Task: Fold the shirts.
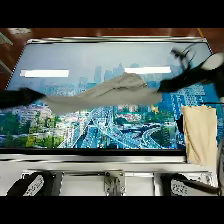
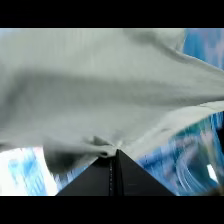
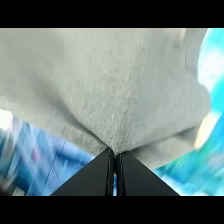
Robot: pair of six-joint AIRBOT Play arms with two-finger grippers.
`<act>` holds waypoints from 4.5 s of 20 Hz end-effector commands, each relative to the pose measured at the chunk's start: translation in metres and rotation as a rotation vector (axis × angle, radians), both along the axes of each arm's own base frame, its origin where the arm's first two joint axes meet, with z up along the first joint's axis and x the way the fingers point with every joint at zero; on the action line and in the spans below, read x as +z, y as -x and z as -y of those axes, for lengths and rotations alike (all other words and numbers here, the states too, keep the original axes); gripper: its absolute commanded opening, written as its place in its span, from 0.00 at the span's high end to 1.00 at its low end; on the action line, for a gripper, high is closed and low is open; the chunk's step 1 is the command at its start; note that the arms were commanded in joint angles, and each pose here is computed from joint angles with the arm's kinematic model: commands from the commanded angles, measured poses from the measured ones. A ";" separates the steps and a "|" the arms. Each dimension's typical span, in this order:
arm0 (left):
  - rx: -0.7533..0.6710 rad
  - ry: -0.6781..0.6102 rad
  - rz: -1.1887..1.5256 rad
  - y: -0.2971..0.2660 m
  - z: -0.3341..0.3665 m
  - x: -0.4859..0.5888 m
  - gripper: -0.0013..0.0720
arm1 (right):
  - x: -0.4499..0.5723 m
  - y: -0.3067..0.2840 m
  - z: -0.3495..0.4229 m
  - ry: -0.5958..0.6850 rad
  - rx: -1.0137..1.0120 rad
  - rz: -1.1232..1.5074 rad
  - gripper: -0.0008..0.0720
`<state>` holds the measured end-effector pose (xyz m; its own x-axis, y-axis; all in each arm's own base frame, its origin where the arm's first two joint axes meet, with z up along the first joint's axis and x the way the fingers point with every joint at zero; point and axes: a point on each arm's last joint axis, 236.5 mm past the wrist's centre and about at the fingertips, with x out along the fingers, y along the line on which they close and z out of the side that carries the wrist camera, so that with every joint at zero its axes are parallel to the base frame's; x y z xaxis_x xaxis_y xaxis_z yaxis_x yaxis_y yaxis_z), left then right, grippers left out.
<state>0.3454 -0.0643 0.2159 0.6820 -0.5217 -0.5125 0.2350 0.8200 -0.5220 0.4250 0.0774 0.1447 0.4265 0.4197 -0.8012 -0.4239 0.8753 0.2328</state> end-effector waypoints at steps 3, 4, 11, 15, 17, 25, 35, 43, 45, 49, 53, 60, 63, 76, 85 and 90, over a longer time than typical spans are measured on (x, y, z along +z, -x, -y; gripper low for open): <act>0.313 -0.326 0.821 0.122 -0.021 0.319 0.94 | 0.368 0.112 0.027 0.145 -0.152 1.122 0.91; 0.343 -0.342 0.891 0.146 -0.017 0.343 0.94 | 0.400 0.148 0.027 0.128 -0.179 1.223 0.91; 0.311 -0.383 0.772 0.167 -0.008 0.314 0.93 | 0.404 0.211 0.020 0.082 -0.187 1.207 0.91; 0.327 -0.398 0.558 0.128 -0.035 0.254 0.93 | 0.318 0.154 0.025 0.162 -0.129 0.863 0.91; 0.329 -0.389 0.443 0.104 -0.050 0.215 0.93 | 0.268 0.118 0.025 0.172 -0.092 0.668 0.91; 0.285 -0.289 -0.110 -0.008 -0.104 -0.027 0.93 | 0.028 -0.068 0.011 -0.012 -0.093 0.075 0.91; 0.410 0.055 -0.245 -0.121 -0.121 -0.143 0.93 | -0.081 -0.216 -0.021 -0.496 -0.385 0.110 0.91; 0.314 0.082 -0.387 -0.137 -0.068 -0.213 0.79 | -0.127 -0.202 -0.071 -0.457 -0.307 0.003 0.82; 0.268 0.087 -0.439 -0.124 -0.065 -0.213 0.16 | -0.116 -0.191 -0.069 -0.480 -0.293 -0.039 0.04; 0.162 -0.022 -0.768 -0.031 -0.121 -0.205 0.19 | -0.084 -0.132 0.001 -0.349 -0.215 -0.162 0.03; 0.181 -0.125 -1.118 0.091 -0.161 -0.223 0.18 | -0.106 0.000 0.098 -0.121 -0.266 -0.637 0.04; 0.146 0.177 -1.119 0.160 -0.072 -0.313 0.16 | -0.141 0.061 0.095 -0.358 -0.379 -0.760 0.04; 0.196 0.269 -1.009 0.132 -0.061 -0.316 0.16 | -0.150 0.073 0.087 -0.363 -0.350 -0.802 0.04; 0.202 0.273 -1.004 0.119 -0.042 -0.336 0.16 | -0.153 0.070 0.085 -0.357 -0.340 -0.786 0.04; 0.249 0.325 -0.953 0.092 -0.029 -0.338 0.93 | -0.167 0.082 0.104 -0.245 -0.376 -0.821 0.04; 0.175 0.328 -0.953 0.099 -0.021 -0.332 0.93 | -0.191 0.087 0.119 -0.192 -0.465 -0.832 0.04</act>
